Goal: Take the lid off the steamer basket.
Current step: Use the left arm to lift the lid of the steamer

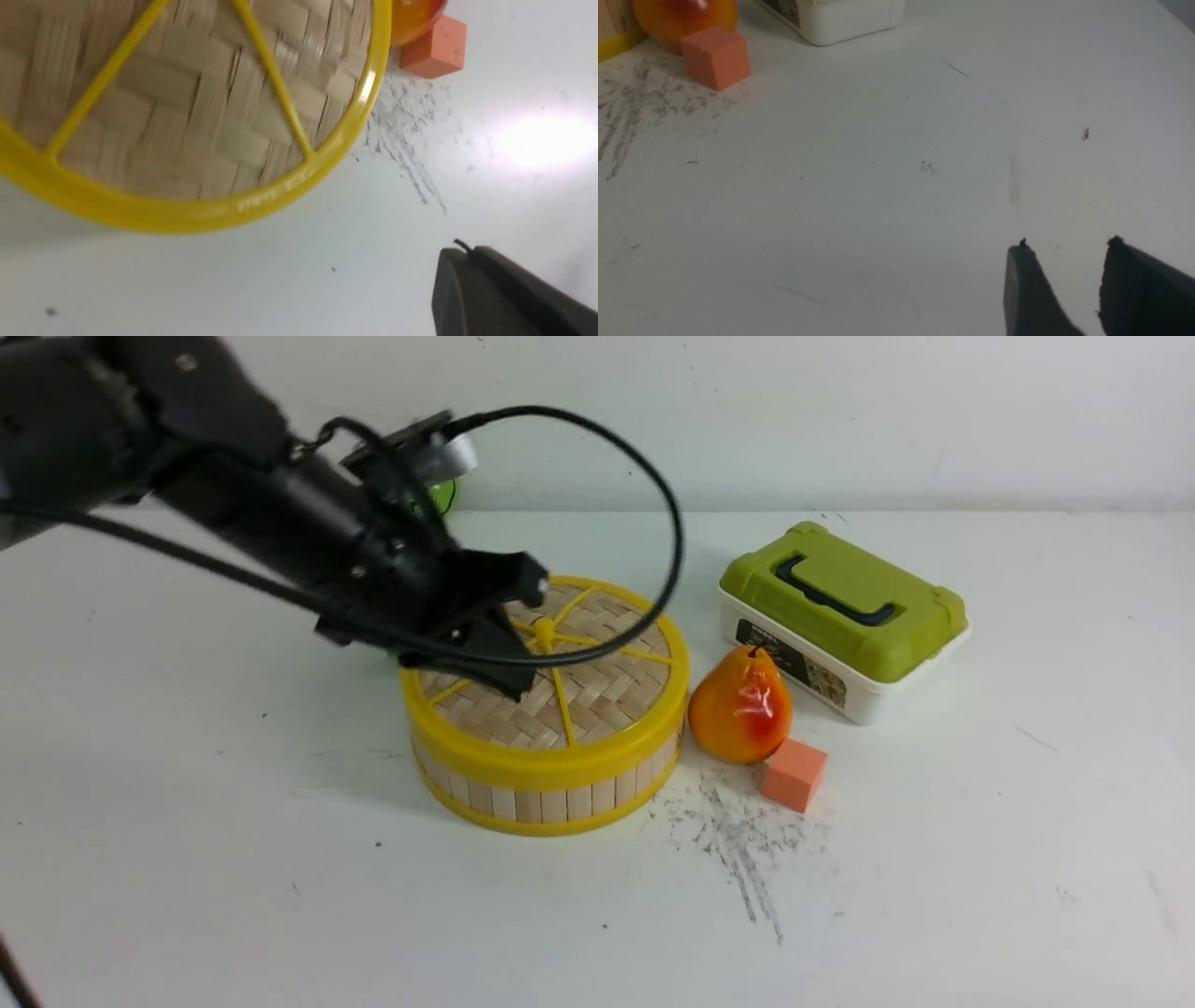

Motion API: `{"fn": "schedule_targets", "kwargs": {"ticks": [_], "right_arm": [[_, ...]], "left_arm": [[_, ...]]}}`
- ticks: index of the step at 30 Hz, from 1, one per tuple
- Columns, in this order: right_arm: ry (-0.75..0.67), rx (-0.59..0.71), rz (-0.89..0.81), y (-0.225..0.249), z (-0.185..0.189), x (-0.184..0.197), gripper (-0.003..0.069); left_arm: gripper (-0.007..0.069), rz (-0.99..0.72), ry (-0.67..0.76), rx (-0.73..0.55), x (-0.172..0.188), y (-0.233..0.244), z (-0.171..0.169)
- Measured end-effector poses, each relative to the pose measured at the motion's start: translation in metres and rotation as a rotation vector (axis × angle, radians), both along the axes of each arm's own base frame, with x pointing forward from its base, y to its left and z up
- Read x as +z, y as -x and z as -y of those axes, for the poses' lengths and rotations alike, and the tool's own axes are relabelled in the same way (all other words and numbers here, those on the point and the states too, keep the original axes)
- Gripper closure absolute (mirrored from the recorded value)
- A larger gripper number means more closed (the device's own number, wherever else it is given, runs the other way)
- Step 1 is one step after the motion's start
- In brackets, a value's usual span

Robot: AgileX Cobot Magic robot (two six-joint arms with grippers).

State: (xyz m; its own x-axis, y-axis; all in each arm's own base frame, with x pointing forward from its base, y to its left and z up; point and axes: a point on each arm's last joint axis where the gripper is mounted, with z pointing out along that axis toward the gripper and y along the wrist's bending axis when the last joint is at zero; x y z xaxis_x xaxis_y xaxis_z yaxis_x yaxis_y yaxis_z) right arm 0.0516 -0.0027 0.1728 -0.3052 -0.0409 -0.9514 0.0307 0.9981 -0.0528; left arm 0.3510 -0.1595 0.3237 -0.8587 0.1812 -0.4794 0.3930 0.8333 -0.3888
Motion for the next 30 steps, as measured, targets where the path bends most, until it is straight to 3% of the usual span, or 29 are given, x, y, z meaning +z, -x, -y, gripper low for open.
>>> {"fn": "schedule_targets", "kwargs": {"ticks": [7, 16, 21, 30], "right_arm": [[0.000, 0.000, 0.000, 0.000, 0.000, 0.000, 0.0419], [0.000, 0.000, 0.000, 0.000, 0.000, 0.000, 0.0419], [0.000, 0.000, 0.000, 0.000, 0.000, 0.000, 0.0419], [0.000, 0.000, 0.000, 0.000, 0.000, 0.000, 0.0419]], "left_arm": [[0.0583, 0.131, -0.237, 0.020, 0.013, -0.036, 0.027], [0.0259, 0.138, -0.326, 0.080, -0.022, -0.080, 0.041], [0.0237, 0.172, -0.332, 0.075, -0.035, -0.090, 0.044], [0.0303, 0.207, -0.359, 0.035, -0.042, -0.095, 0.045]]}}
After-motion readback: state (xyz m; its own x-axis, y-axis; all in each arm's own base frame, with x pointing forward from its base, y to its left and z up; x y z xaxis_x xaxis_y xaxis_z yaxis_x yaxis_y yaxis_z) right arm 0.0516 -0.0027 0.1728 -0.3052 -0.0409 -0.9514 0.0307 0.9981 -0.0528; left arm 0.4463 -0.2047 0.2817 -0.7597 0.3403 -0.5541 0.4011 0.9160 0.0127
